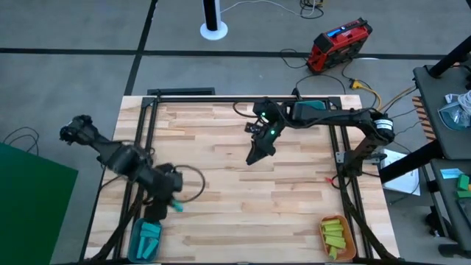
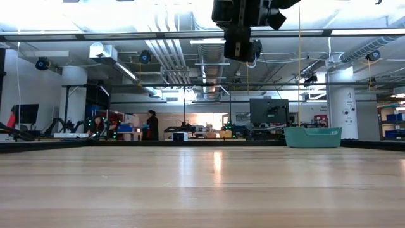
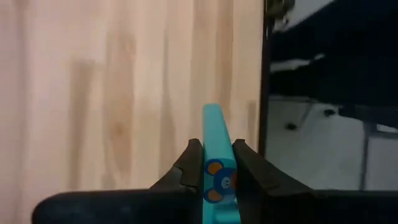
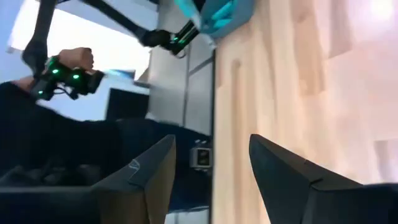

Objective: Sort blocks
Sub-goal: Put the light blue block into the bottom blue bin, then return to Home Position

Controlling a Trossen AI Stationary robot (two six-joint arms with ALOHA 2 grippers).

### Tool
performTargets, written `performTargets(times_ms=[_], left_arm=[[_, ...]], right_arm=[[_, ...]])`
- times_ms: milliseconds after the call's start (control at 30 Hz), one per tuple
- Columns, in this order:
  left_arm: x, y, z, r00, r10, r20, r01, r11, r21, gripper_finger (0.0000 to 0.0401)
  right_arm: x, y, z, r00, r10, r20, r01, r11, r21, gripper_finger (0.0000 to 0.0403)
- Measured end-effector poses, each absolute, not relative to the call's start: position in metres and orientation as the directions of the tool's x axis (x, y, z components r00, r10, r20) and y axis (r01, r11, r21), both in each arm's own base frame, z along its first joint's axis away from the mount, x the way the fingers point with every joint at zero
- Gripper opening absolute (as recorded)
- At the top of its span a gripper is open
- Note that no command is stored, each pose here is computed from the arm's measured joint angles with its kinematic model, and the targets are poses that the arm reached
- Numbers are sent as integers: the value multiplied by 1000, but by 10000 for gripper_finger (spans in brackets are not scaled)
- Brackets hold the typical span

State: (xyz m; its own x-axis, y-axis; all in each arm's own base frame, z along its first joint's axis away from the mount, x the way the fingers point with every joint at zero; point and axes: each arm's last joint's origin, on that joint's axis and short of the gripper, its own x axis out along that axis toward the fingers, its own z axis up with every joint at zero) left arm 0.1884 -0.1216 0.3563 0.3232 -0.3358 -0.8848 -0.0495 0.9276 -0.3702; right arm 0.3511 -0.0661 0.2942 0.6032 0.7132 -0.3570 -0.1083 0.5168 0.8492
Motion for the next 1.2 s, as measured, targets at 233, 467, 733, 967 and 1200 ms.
performTargets(times_ms=[233, 467, 733, 967, 1200], left_arm=[[144, -175, 306, 113, -349, -930, 97, 936, -340, 30], [115, -197, 275, 30, -362, -932, 85, 930, -359, 30], [114, -198, 268, 18, -340, -940, 75, 938, -337, 38], [114, -199, 267, 14, -336, -942, 69, 940, -334, 144], [118, -198, 271, 21, -340, -940, 24, 940, -339, 179]], right_arm=[[351, -72, 293, 628, 681, -376, -160, 586, 794, 172], [351, -71, 293, 626, 683, -377, -166, 589, 791, 153], [350, -71, 292, 626, 683, -378, -165, 589, 791, 139], [350, -71, 292, 625, 683, -378, -163, 588, 792, 140], [350, -70, 293, 624, 684, -378, -160, 585, 795, 137]])
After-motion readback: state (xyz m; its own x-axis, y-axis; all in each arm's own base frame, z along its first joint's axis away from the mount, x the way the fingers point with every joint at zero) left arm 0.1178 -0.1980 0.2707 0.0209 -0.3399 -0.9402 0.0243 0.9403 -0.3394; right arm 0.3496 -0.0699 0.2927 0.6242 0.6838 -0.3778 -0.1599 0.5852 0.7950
